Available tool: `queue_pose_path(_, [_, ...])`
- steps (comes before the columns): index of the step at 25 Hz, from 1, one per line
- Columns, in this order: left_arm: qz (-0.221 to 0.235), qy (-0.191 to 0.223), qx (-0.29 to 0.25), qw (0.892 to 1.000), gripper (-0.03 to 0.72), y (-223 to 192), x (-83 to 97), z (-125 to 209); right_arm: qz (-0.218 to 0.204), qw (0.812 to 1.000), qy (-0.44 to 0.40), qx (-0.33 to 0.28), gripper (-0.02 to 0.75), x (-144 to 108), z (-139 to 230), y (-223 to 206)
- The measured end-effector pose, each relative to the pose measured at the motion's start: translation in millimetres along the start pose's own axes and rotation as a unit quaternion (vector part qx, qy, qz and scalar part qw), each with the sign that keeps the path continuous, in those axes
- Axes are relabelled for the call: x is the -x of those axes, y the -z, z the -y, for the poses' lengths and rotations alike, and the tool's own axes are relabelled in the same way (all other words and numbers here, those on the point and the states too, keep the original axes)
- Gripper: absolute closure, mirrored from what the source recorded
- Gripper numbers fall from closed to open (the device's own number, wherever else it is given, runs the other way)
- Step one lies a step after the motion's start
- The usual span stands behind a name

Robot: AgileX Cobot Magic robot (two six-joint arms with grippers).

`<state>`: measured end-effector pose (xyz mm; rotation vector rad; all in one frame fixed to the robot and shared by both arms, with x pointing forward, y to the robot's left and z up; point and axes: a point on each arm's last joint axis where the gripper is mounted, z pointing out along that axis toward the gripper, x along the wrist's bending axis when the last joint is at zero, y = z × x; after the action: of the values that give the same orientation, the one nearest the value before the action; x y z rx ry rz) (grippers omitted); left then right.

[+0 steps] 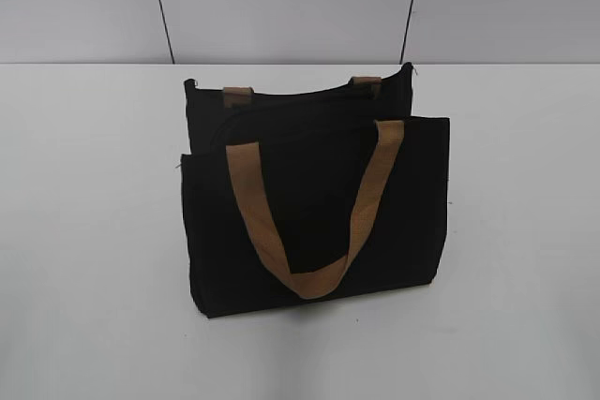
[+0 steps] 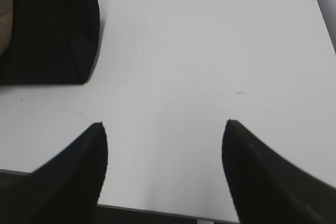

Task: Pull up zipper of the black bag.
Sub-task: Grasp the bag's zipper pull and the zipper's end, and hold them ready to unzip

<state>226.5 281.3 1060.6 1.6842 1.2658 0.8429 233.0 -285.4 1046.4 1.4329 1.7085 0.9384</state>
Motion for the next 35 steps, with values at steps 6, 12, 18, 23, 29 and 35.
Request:
queue_pose_path(6, [0.000, 0.000, 0.000, 1.000, 0.449, 0.0, 0.0, 0.0, 0.000, 1.000, 0.000, 0.000, 0.209, 0.0, 0.0, 0.0])
queue_pose_path(12, [0.000, 0.000, 0.000, 1.000, 0.449, 0.0, 0.0, 0.0, 0.000, 1.000, 0.000, 0.000, 0.209, 0.0, 0.0, 0.0])
queue_pose_path(18, [0.000, 0.000, 0.000, 1.000, 0.449, 0.0, 0.0, 0.0, 0.000, 1.000, 0.000, 0.000, 0.209, 0.0, 0.0, 0.0])
queue_pose_path(23, [0.000, 0.000, 0.000, 1.000, 0.449, 0.0, 0.0, 0.0, 0.000, 1.000, 0.000, 0.000, 0.209, 0.0, 0.0, 0.0])
queue_pose_path(29, [0.000, 0.000, 0.000, 1.000, 0.449, 0.0, 0.0, 0.0, 0.000, 1.000, 0.000, 0.000, 0.209, 0.0, 0.0, 0.0])
queue_pose_path(35, [0.000, 0.001, -0.003, 1.000, 0.394, -0.8, -0.2, -0.4, 0.000, 1.000, 0.000, 0.000, 0.209, 0.0, 0.0, 0.0])
